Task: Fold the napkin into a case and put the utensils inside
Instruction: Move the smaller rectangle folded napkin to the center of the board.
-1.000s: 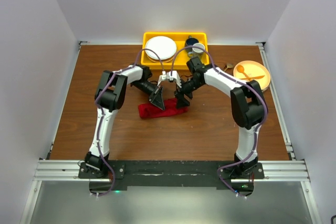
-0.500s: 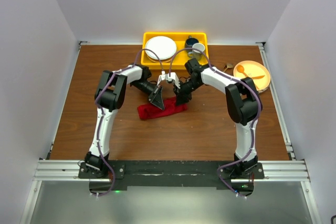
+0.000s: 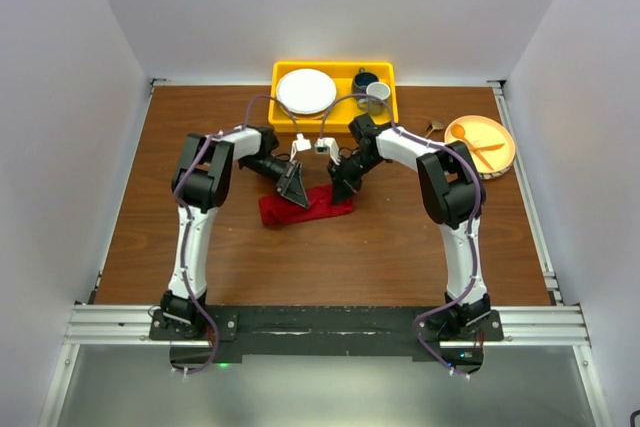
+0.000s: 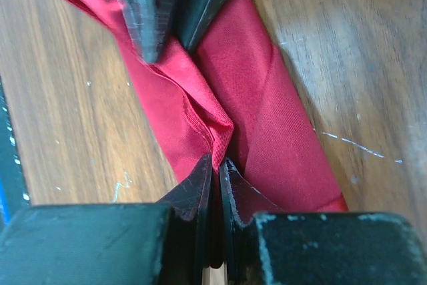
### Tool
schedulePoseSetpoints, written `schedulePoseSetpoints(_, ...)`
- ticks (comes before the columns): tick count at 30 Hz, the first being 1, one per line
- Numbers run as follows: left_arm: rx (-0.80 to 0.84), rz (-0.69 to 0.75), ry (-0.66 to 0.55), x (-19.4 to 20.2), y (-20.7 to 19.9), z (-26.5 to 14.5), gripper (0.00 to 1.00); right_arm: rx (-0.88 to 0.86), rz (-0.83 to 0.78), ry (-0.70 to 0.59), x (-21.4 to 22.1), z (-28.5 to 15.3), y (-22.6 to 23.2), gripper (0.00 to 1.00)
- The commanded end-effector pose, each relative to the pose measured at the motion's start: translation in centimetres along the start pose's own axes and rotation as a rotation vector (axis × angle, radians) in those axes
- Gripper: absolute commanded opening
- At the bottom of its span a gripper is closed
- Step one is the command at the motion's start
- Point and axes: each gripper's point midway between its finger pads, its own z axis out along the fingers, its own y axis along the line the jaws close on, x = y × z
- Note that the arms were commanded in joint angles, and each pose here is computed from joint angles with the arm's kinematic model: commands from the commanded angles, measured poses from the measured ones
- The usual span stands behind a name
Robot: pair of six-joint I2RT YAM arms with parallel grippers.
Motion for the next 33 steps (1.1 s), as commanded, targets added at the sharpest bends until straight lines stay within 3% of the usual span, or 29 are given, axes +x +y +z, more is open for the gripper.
schedulePoseSetpoints(1, -0.085, 0.151, -0.096, -1.9, 1.2, -2.9, 0.37, -0.012, 0.089, 0.003, -0.1, 0.0, 0.1, 0.06)
schedulePoseSetpoints(2, -0.075, 0.181, -0.139, -3.1, 0.0, -3.6, 0.5, -0.009, 0.09, 0.005, 0.0, 0.0, 0.1, 0.06)
schedulePoseSetpoints(3, -0.077, 0.187, -0.163, -3.4, -0.4, -4.3, 0.53, -0.009, 0.095, 0.01, 0.2, 0.1, 0.1, 0.06)
schedulePoseSetpoints(10, -0.254, 0.277, -0.258, -4.1, -2.8, -9.2, 0.59, -0.034, 0.128, 0.025, 0.9, 0.5, 0.5, 0.03)
schedulePoseSetpoints(12, -0.36, 0.376, -0.247, -3.5, -3.0, -10.5, 0.62, -0.035, 0.134, 0.027, 1.0, 0.6, 0.4, 0.02)
schedulePoseSetpoints(14, -0.482, 0.531, -0.214, -3.8, -3.3, -11.6, 0.73, -0.045, 0.147, 0.03, 1.2, 0.6, 0.5, 0.02)
schedulePoseSetpoints(16, -0.573, 0.587, -0.174, -2.6, -2.4, -11.8, 0.78, -0.056, 0.154, 0.029, 1.2, 0.6, 0.7, 0.02)
schedulePoseSetpoints(19, -0.658, 0.723, -0.119, -3.0, -2.2, -11.8, 0.79, -0.069, 0.169, 0.032, 1.2, 0.7, 0.9, 0.02)
schedulePoseSetpoints(26, -0.586, 0.95, -0.062, -4.9, -3.3, -7.8, 0.71, -0.101, 0.196, 0.016, 0.8, 0.5, 1.3, 0.01)
schedulePoseSetpoints(33, -0.471, 0.933, 0.037, -2.9, -2.7, -4.1, 0.66, -0.135, 0.216, 0.06, 2.5, 0.3, 2.3, 0.0)
